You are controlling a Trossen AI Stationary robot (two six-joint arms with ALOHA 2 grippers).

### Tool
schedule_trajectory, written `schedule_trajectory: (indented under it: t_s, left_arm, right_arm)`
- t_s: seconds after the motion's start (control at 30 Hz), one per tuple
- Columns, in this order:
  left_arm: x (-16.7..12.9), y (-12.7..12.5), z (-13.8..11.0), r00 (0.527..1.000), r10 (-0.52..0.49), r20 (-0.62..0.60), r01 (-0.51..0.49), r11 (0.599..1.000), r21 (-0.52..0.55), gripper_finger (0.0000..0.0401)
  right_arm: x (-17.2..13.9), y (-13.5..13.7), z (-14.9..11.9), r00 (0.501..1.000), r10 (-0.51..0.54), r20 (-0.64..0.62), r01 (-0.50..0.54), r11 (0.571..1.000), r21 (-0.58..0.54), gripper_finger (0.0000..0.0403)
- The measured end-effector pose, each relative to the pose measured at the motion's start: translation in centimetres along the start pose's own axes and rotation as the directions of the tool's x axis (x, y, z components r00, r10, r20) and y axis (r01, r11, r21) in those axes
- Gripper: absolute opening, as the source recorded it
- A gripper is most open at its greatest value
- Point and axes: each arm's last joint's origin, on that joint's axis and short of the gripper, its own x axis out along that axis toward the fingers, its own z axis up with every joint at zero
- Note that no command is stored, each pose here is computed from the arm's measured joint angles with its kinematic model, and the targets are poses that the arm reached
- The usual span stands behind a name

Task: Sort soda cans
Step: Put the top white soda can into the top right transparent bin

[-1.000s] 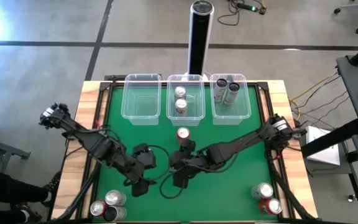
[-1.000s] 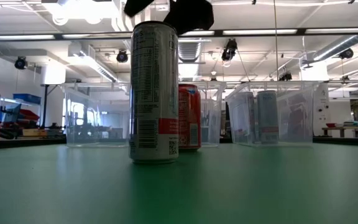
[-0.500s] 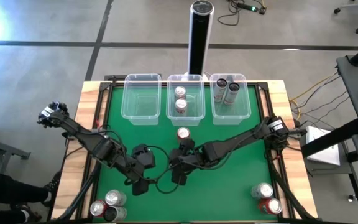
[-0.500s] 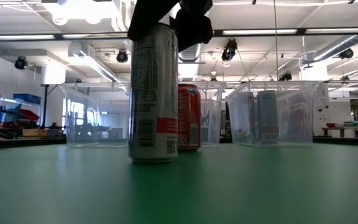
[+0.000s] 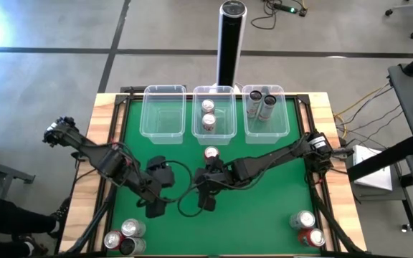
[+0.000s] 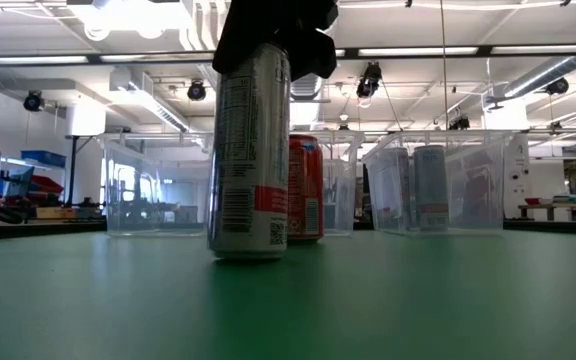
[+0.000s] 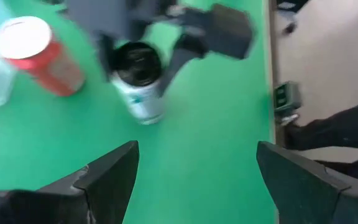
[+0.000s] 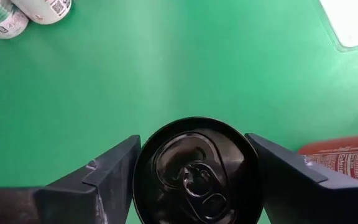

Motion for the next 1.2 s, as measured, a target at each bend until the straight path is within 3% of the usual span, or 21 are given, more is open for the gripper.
schedule_trajectory:
  t_s: [0.47, 0.77, 0.93, 1.2]
  left_arm:
    - [-0.6, 1.1, 1.0, 1.000, 0.023, 0.016, -0.022, 0.999, -0.046, 0.0310]
    - [-1.0, 1.5, 1.1, 0.997, 0.061, 0.042, -0.059, 0.997, -0.044, 0.0310]
    - [-3.0, 2.3, 0.8, 0.991, 0.097, 0.093, -0.089, 0.992, -0.089, 0.0310]
    - [-6.8, 3.8, 0.9, 0.939, 0.167, 0.300, -0.115, 0.977, -0.182, 0.0310]
  right_arm:
    - [0.5, 0.0, -0.5, 0.999, 0.013, -0.051, -0.016, 0.998, -0.053, 0.0317]
    - [-0.5, -0.1, -0.4, 0.997, 0.042, -0.061, -0.045, 0.997, -0.061, 0.0247]
    - [-6.8, -1.0, 1.8, 1.000, 0.009, 0.027, -0.007, 0.997, -0.083, 0.0247]
    - [-19.1, -7.3, 1.6, 0.963, -0.238, 0.130, 0.240, 0.971, -0.001, 0.0247]
